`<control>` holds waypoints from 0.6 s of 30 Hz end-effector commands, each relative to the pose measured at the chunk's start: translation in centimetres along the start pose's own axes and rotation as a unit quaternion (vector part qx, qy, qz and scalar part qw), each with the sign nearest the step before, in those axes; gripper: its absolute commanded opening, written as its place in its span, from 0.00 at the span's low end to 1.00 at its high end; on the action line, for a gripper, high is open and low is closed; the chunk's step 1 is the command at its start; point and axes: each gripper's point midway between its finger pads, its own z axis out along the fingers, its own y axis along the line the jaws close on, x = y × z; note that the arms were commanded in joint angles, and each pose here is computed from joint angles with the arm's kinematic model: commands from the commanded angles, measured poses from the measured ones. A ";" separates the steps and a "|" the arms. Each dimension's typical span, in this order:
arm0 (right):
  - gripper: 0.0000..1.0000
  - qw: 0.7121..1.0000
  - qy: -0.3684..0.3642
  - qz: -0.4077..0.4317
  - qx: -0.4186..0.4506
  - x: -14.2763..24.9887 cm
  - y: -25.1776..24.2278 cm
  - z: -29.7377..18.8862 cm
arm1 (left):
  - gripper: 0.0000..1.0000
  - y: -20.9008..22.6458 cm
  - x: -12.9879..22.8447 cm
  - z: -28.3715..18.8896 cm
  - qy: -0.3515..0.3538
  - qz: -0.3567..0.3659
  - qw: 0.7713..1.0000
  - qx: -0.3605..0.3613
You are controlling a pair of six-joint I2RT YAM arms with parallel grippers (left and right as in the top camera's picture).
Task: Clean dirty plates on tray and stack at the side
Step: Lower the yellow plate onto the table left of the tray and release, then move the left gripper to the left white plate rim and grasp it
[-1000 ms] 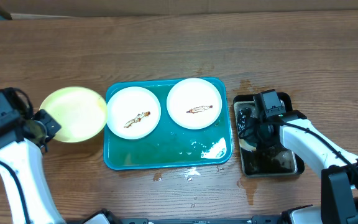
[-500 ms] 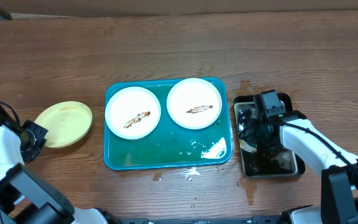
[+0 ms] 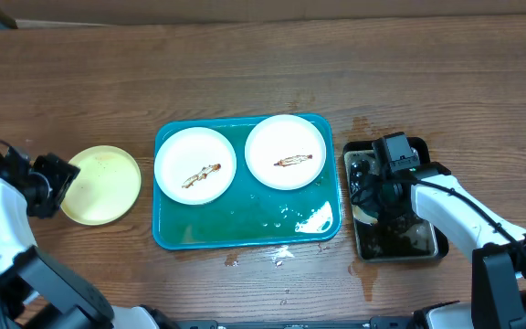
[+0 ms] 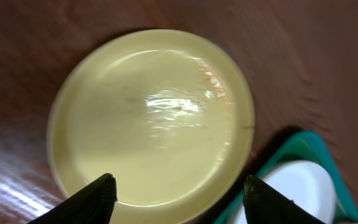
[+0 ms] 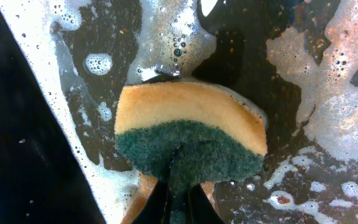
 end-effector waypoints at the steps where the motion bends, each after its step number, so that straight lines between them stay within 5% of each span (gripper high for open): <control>1: 0.04 1.000 0.009 -0.002 0.010 0.9 -0.7 0.3 | 0.67 -5.9 0.7 -2.6 -0.019 0.109 0.991 0.072; 6: 0.04 1.000 0.011 -0.002 0.011 1.0 -0.8 0.3 | 0.67 -10.0 5.8 -1.8 0.036 0.225 0.971 0.079; 18: 0.04 1.000 0.015 -0.002 0.013 1.2 -0.9 0.3 | 0.63 -11.1 16.1 0.5 0.154 0.355 0.922 -0.030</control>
